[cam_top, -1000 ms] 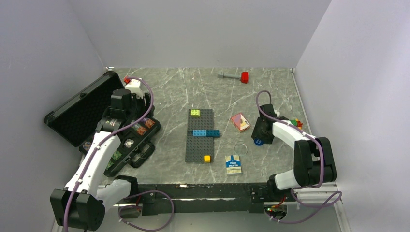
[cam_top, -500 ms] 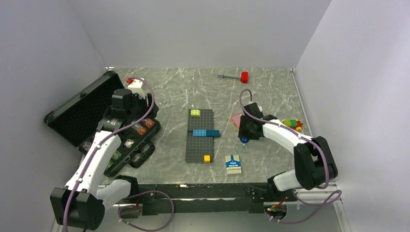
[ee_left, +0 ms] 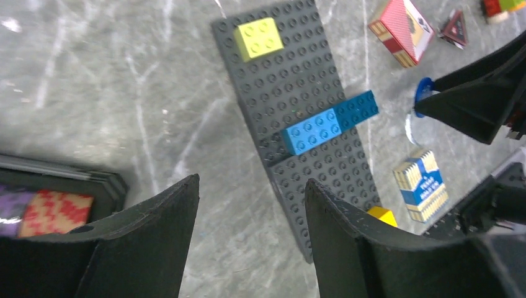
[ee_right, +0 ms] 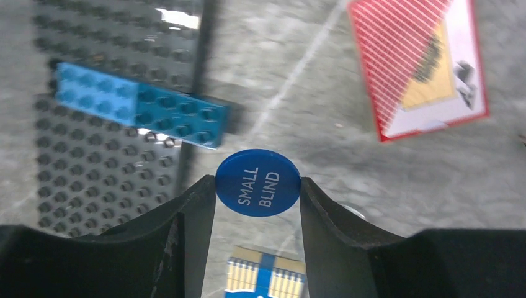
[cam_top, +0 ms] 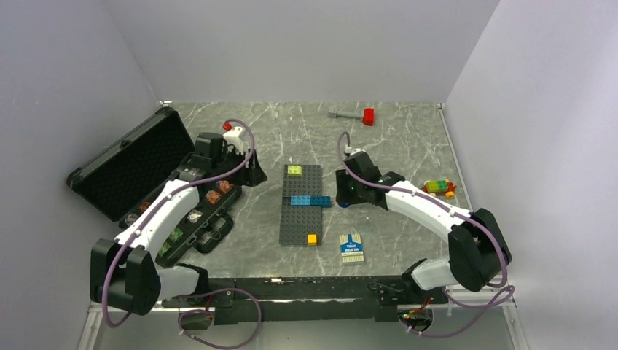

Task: Pack up texas hold em set

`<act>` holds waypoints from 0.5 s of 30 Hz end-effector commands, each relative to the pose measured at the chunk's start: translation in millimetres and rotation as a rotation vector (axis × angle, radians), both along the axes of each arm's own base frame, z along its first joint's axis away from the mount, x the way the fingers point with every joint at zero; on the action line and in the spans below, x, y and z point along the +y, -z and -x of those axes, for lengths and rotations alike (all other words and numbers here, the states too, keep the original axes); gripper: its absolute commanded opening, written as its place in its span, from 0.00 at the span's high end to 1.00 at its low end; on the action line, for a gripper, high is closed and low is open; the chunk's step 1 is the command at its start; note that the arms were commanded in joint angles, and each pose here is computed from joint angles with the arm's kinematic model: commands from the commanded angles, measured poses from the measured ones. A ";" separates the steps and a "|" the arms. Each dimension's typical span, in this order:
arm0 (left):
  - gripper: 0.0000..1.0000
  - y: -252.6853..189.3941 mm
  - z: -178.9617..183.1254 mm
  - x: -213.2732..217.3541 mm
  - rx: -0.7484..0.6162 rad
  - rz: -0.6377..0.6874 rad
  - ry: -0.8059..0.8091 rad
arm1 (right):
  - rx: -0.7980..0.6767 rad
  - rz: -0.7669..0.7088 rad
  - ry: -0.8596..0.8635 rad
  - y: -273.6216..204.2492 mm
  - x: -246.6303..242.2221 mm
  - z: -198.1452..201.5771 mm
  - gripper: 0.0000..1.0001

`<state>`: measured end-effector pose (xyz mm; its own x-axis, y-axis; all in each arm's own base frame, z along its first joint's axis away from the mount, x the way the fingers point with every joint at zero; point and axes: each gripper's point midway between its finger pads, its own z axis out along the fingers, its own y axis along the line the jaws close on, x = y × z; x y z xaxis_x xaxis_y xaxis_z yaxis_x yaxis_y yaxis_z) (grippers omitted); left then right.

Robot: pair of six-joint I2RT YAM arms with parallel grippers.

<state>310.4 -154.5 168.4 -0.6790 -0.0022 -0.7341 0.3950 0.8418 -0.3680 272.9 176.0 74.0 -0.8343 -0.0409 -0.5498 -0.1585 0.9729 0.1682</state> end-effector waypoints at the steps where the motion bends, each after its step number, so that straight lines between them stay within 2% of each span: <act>1: 0.32 -11.1 4.6 -34.1 0.034 0.133 0.120 | -0.155 -0.097 -0.152 -41.1 51.3 -12.2 0.59; 7: 0.32 -5.7 15.8 -62.2 0.125 0.261 0.215 | -0.242 -0.163 -0.298 -55.8 95.6 -1.7 0.58; 15: 0.32 10.9 27.4 -84.3 0.267 0.353 0.300 | -0.353 -0.209 -0.457 -76.3 135.0 19.8 0.58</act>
<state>290.1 -219.4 146.9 -0.8323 -0.0106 -0.5542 0.4276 0.6239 -0.6541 249.1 283.1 112.2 -0.6461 -0.2411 -0.7242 -0.5419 0.8130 0.2128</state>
